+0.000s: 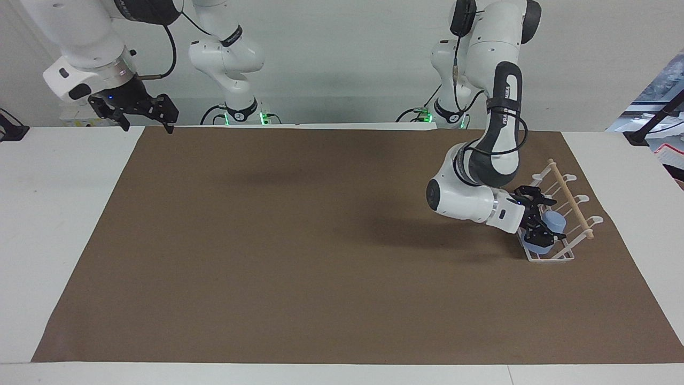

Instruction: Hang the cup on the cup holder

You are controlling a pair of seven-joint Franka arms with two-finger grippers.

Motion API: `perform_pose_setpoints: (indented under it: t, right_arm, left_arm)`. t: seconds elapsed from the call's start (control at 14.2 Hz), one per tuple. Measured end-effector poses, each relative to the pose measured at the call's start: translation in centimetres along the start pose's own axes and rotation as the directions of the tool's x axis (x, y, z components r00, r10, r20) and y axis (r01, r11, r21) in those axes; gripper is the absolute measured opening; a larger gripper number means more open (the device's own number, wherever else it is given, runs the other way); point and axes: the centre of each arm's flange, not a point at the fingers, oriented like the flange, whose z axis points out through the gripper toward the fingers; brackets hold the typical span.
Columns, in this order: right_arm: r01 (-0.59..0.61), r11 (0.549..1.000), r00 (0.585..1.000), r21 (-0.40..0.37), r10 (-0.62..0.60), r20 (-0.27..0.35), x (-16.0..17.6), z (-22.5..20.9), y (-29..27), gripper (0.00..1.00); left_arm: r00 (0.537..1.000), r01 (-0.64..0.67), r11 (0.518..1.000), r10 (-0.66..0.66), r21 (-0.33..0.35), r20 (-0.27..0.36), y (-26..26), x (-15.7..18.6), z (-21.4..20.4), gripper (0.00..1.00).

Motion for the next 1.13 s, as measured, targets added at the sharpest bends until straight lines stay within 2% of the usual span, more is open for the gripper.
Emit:
perform_pose_setpoints:
  t: [0.14, 0.28, 0.35, 0.56, 0.7, 0.85, 0.92, 1.13]
  right_arm:
    - [0.000, 1.000, 1.000, 0.000, 0.000, 0.000, 0.0, 0.0, 0.0, 1.00]
    - [0.000, 1.000, 1.000, 0.000, 0.000, 0.000, 0.0, 0.0, 0.0, 1.00]
    - [0.000, 1.000, 1.000, 0.000, 0.000, 0.000, 0.0, 0.0, 0.0, 1.00]
    - [0.000, 1.000, 1.000, 0.000, 0.000, 0.000, 0.0, 0.0, 0.0, 1.00]
    - [0.000, 1.000, 1.000, 0.000, 0.000, 0.002, 0.0, 0.1, 0.0, 1.00]
    - [0.002, 1.000, 1.000, 0.000, -0.002, 0.003, 0.0, 0.1, -0.1, 1.00]
    - [0.004, 1.000, 1.000, 0.000, -0.004, 0.002, 0.0, 0.1, -0.2, 1.00]
    - [0.001, 0.999, 1.000, 0.037, -0.001, 0.001, 0.0, 0.2, -0.1, 1.00]
  left_arm:
    - [0.982, -0.068, 0.998, 0.069, -0.012, 0.176, -1.5, 4.0, -1.5, 1.00]
    - [0.924, -0.171, 0.982, 0.189, -0.083, 0.332, -3.3, 8.7, -1.9, 1.00]
    - [0.880, -0.226, 0.964, 0.263, -0.140, 0.395, -3.9, 10.1, -1.8, 1.00]
    - [0.752, -0.341, 0.894, 0.444, -0.290, 0.487, -4.3, 10.3, -2.3, 1.00]
    - [0.627, -0.418, 0.806, 0.590, -0.419, 0.509, -4.6, 10.5, -2.7, 1.00]
    - [0.494, -0.452, 0.700, 0.713, -0.553, 0.498, -6.0, 13.3, -0.8, 1.00]
    - [0.428, -0.460, 0.637, 0.769, -0.618, 0.475, -7.1, 15.0, 0.5, 1.00]
    - [0.187, -0.467, 0.399, 0.917, -0.789, 0.353, -10.9, 18.1, 3.1, 1.00]
